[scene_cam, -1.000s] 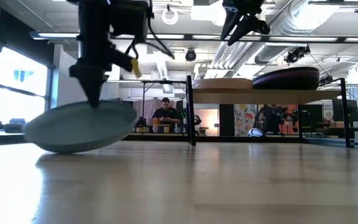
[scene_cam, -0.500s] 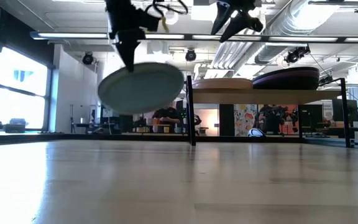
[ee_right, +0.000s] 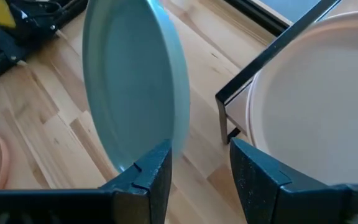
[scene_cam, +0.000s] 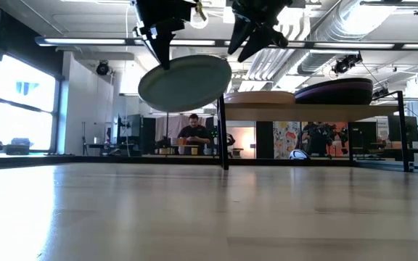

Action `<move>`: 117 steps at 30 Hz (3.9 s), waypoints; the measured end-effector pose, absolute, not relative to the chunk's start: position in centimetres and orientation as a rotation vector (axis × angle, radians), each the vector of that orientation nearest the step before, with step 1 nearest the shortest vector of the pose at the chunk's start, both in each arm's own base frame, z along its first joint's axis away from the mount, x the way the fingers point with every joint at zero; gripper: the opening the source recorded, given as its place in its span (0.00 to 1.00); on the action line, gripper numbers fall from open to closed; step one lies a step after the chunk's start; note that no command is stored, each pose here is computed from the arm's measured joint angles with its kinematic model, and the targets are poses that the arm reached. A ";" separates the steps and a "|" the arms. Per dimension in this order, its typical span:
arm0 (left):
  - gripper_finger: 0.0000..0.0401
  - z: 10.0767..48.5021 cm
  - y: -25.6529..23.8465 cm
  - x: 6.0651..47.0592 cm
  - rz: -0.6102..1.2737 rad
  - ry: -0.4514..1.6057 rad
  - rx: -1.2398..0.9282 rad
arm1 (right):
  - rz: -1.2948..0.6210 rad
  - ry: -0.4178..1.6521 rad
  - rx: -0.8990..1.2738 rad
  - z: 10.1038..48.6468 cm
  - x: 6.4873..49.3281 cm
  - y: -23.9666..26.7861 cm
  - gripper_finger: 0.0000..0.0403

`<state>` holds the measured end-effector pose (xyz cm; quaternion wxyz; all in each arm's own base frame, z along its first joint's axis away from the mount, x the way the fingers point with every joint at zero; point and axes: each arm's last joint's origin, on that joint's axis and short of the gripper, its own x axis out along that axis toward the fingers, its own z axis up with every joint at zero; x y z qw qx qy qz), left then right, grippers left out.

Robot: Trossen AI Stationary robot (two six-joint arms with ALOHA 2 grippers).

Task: Place and stack plates onto a shelf
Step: Stack the blue plate on top of the white plate on the shelf

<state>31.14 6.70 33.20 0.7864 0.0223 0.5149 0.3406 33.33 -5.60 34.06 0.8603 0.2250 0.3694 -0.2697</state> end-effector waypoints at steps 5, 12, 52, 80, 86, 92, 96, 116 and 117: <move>0.01 33.3 6.7 31.4 0.732 1.077 0.040 | -0.565 0.773 0.472 33.7 33.8 -5.7 0.35; 0.01 33.5 6.7 31.9 0.710 1.026 0.013 | -0.582 0.774 0.464 33.5 33.9 -5.7 0.35; 0.22 34.1 7.2 32.9 0.647 0.925 0.005 | -0.685 0.779 0.517 33.3 33.4 -6.2 0.00; 0.22 37.6 6.5 29.1 0.647 0.868 0.005 | -0.820 0.718 0.626 38.1 23.4 -15.4 0.00; 0.22 37.4 6.4 28.9 0.646 0.902 0.010 | -0.703 0.709 0.748 37.7 21.1 -19.0 0.00; 0.22 37.3 6.4 28.8 0.646 0.920 0.013 | -0.747 0.745 0.812 36.7 19.9 -21.0 0.00; 0.22 37.3 6.4 28.8 0.646 0.920 0.013 | -0.752 0.806 0.837 35.5 20.3 -21.7 0.00; 0.22 37.2 6.4 28.8 0.647 0.921 0.013 | -0.765 0.878 0.870 33.8 21.4 -22.3 0.00; 0.22 37.2 6.4 28.8 0.646 0.921 0.013 | -0.764 0.878 0.869 33.8 21.4 -22.3 0.00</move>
